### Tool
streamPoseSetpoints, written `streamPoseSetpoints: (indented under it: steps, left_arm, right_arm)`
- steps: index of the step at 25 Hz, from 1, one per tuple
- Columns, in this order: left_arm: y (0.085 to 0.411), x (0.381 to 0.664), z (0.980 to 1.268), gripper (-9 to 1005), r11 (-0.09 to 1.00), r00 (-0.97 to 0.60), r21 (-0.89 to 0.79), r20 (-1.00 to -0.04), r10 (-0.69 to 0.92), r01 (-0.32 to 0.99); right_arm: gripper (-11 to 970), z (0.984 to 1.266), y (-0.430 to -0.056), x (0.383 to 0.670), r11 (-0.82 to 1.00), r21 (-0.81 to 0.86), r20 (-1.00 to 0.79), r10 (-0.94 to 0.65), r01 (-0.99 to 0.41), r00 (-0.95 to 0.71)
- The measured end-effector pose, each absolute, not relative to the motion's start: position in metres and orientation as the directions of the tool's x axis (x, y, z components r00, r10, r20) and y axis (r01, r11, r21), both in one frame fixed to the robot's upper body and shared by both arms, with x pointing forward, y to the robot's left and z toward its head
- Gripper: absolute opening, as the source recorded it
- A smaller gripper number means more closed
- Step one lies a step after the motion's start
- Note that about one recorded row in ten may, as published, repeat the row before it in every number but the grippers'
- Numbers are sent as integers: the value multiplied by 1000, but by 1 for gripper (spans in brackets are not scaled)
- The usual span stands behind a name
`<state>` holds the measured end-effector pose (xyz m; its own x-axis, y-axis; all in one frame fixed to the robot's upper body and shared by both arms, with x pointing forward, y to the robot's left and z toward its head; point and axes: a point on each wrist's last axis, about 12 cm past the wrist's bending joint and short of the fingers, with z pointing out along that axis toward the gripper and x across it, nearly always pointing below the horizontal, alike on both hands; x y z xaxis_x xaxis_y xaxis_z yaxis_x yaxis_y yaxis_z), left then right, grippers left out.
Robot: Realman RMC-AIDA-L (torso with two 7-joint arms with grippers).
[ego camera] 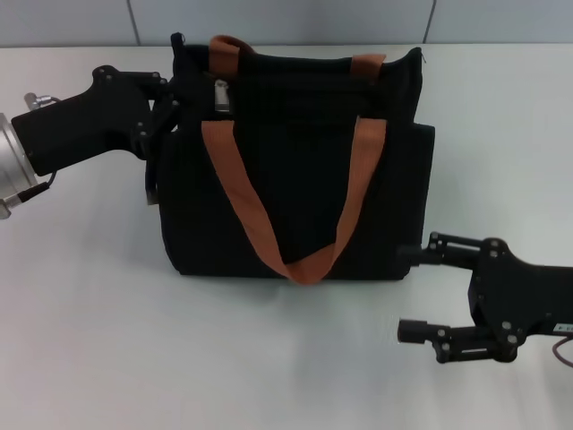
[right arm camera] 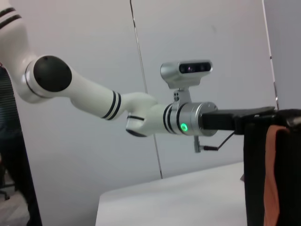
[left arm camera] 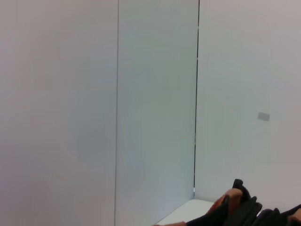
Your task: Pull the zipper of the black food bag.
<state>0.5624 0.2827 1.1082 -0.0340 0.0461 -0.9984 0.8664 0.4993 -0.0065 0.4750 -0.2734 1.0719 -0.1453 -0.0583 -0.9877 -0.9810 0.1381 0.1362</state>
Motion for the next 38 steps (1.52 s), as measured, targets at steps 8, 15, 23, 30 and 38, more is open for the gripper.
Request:
streamPoseSetpoints:
  steps: [8,15,23,30,38]
  left_arm:
    - [274,566,1110,10,489,-27,-6,-999,37,872]
    - [273,567,1111,11,489,-32,-15,-999,27,872]
    - [273,569,1113,11,499,-59,-56,-998,-10,865]
    - [265,572,1115,12,490,-70,-76,-997,-30,868]
    - [264,574,1117,12,500,-80,-89,-996,-40,861]
  right_arm:
    - [813,1091,-273,483,144,204,-977,99,-968,-191]
    - [804,1121,-266,509,79,364,-912,234,-928,-337]
    - [780,1143,-243,558,104,546,-829,211,-831,-518]
    - [759,1148,-219,579,139,555,-830,158,-820,-535]
    - [735,1157,-210,593,166,570,-822,112,-805,-559]
